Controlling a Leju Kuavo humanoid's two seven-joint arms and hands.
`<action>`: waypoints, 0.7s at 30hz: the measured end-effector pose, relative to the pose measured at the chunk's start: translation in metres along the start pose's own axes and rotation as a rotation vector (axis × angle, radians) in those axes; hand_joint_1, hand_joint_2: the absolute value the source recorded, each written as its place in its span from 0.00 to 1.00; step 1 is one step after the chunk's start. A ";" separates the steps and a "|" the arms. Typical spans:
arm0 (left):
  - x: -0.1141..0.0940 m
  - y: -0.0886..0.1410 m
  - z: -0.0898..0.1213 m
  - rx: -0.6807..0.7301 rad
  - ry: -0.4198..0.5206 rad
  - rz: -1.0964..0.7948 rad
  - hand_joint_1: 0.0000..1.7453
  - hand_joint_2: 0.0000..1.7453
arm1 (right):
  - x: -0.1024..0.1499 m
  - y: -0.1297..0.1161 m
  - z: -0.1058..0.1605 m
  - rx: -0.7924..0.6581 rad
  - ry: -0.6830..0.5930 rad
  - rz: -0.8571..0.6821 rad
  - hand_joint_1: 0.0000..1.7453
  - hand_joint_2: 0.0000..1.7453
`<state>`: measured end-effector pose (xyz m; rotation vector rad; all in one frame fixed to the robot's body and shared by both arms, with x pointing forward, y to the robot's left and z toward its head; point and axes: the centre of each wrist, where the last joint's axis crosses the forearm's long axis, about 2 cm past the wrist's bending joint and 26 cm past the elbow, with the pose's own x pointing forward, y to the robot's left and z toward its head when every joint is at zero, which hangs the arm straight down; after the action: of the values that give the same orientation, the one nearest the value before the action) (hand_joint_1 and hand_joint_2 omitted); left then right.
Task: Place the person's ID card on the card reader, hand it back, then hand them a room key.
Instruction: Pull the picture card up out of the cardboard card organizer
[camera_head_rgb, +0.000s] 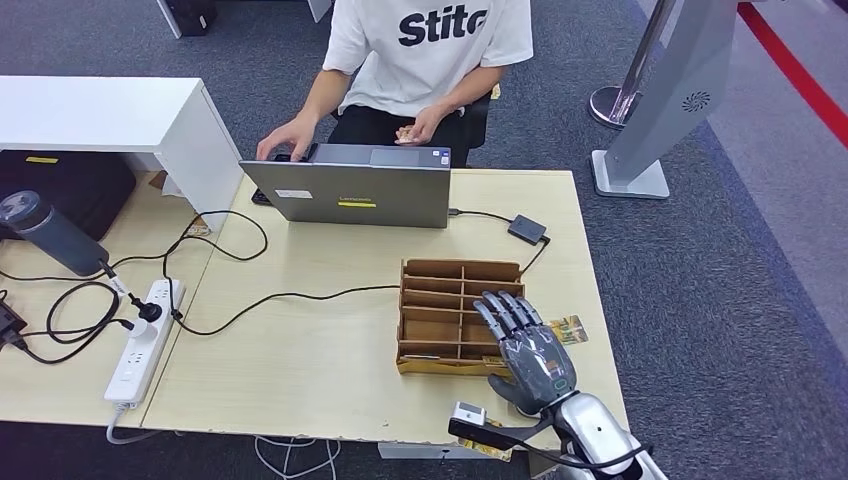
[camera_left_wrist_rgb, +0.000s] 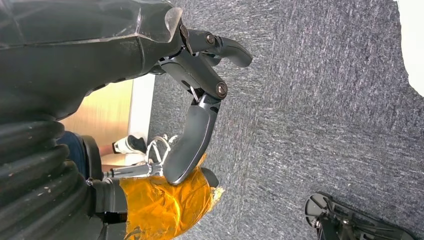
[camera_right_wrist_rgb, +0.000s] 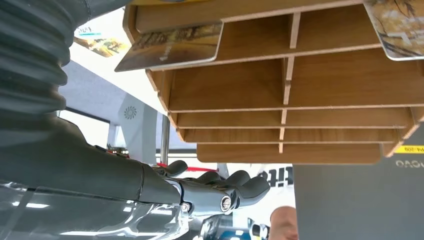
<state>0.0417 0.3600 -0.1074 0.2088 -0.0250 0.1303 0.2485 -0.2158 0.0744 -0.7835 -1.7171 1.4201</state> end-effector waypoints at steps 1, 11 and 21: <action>0.000 0.000 0.000 0.000 0.000 0.000 0.00 1.00 | -0.001 0.000 0.000 0.002 0.001 -0.007 0.00 1.00; 0.000 0.001 0.000 0.002 0.001 0.003 0.00 1.00 | -0.024 0.000 0.016 0.016 0.008 -0.055 0.00 1.00; -0.001 0.001 0.000 0.001 0.003 0.012 0.00 1.00 | -0.029 -0.001 0.021 0.027 0.008 -0.048 0.00 1.00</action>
<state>0.0408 0.3612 -0.1073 0.2099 -0.0232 0.1421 0.2454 -0.2508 0.0682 -0.7278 -1.6956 1.4031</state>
